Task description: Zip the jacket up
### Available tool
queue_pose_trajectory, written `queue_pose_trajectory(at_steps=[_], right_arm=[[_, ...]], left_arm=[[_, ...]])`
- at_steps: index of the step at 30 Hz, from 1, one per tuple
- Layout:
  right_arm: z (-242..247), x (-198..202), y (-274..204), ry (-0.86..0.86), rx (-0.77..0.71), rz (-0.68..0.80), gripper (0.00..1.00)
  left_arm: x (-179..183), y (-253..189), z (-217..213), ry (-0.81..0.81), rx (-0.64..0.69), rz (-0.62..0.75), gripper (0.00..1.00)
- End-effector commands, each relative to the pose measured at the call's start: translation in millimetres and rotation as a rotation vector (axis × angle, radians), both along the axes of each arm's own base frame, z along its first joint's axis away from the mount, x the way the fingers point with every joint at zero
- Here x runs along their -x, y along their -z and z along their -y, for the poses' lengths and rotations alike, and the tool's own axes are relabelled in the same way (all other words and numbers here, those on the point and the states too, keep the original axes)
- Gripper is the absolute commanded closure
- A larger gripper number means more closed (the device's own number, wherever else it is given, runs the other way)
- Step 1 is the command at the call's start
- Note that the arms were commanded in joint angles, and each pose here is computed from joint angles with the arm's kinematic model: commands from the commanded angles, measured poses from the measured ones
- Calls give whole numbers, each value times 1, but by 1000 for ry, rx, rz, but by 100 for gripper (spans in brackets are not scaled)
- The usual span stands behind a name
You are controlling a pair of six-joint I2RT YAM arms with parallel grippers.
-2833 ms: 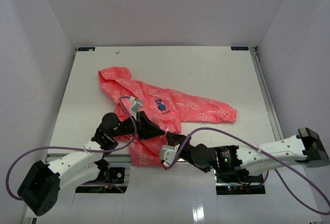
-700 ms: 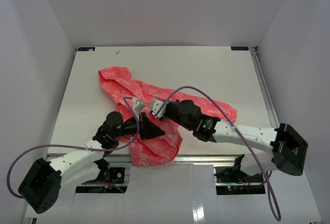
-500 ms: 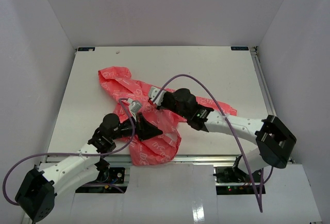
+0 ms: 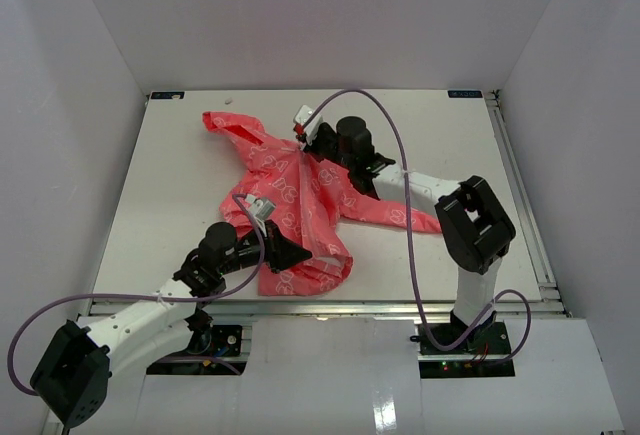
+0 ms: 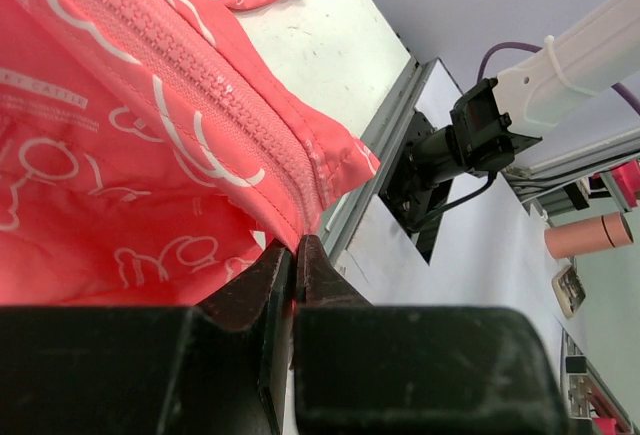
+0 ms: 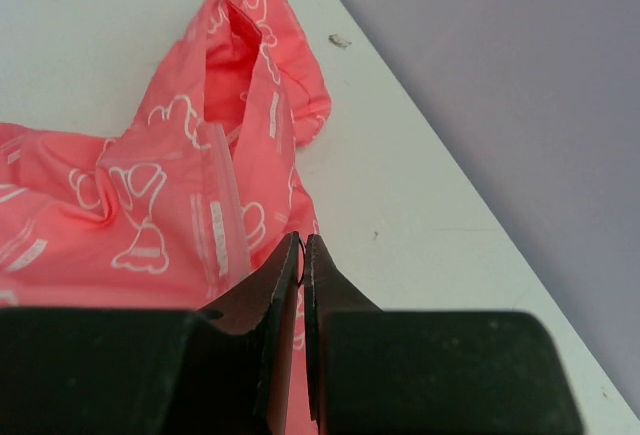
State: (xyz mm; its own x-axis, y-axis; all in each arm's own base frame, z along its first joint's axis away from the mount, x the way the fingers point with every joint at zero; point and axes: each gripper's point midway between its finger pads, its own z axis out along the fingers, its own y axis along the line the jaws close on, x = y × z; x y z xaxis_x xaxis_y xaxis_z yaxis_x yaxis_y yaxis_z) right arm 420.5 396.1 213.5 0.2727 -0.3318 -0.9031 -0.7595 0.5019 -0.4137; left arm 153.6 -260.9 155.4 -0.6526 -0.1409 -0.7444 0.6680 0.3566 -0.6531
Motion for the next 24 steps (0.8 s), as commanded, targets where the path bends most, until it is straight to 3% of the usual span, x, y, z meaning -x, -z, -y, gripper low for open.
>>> queue_pose_trajectory(at_steps=[1,17,24], right_arm=[[33,-70,-77,109,-190,155,92],[109,-205,-126,298,-392,298,92],[107,-204,-154,207,-422,368,92]], left_arm=[[14,-4,3,67,4,19,100],[-23,-3,5,-45,-89,81,100],[-59,19,12,-167,-140,33,100]])
